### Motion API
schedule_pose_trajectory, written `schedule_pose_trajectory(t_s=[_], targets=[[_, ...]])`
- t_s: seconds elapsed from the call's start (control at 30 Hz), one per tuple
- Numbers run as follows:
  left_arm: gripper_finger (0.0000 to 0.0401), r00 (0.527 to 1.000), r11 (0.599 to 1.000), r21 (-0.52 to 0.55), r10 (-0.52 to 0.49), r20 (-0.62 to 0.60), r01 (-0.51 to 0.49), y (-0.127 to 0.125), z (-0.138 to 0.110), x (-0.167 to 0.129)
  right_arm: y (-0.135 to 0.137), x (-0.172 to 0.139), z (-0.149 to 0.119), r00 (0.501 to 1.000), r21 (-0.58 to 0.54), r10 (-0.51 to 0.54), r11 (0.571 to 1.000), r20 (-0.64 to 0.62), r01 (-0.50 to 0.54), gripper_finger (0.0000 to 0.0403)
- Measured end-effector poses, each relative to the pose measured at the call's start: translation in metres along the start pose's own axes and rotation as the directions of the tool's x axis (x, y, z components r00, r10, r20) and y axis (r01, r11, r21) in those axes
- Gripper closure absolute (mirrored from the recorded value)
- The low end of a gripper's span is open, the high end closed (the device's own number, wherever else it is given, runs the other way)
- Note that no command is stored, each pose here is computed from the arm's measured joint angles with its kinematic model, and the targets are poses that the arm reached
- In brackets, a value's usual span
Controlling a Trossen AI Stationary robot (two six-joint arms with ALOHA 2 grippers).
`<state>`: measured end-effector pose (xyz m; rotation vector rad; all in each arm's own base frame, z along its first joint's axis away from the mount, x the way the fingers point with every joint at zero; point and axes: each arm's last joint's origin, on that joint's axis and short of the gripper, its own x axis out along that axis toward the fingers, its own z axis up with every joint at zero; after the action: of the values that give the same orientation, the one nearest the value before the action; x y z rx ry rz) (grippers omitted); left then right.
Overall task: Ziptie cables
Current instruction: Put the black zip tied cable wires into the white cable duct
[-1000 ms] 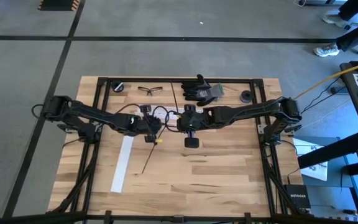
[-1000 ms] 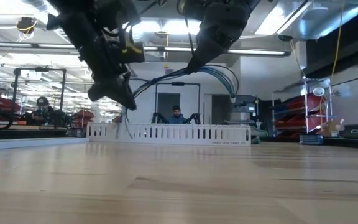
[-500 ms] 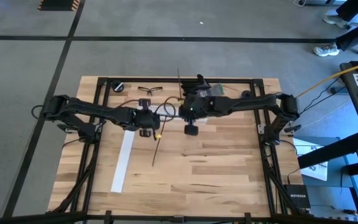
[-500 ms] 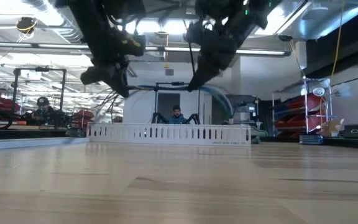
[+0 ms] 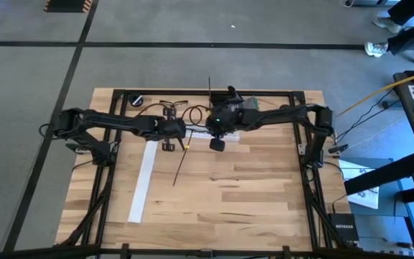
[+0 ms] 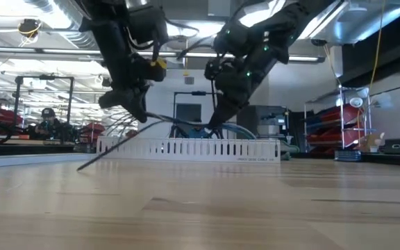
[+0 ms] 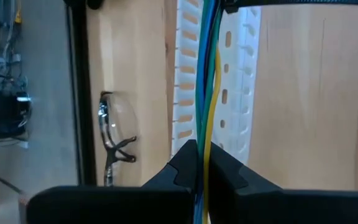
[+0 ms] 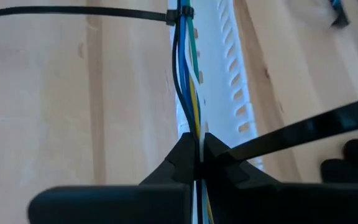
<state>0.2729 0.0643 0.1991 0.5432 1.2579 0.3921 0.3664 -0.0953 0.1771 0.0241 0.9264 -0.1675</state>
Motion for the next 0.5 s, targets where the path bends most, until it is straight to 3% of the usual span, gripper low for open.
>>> schedule_pose_trajectory(t_s=[0.33, 0.5], targets=[[0.0401, 1.0, 1.0, 0.021, 0.0, 0.009, 0.0, 0.003, -0.008, 0.018, -0.001, 0.019, -0.006, 0.999, 0.011, -0.032, 0.999, -0.026, 0.032, 0.0402], [0.0401, 0.998, 0.998, 0.037, -0.047, 0.046, 0.046, 0.006, -0.008, 0.021, -0.003, 0.021, -0.009, 0.994, -0.05, -0.099, 0.994, -0.047, 0.097, 0.0402]])
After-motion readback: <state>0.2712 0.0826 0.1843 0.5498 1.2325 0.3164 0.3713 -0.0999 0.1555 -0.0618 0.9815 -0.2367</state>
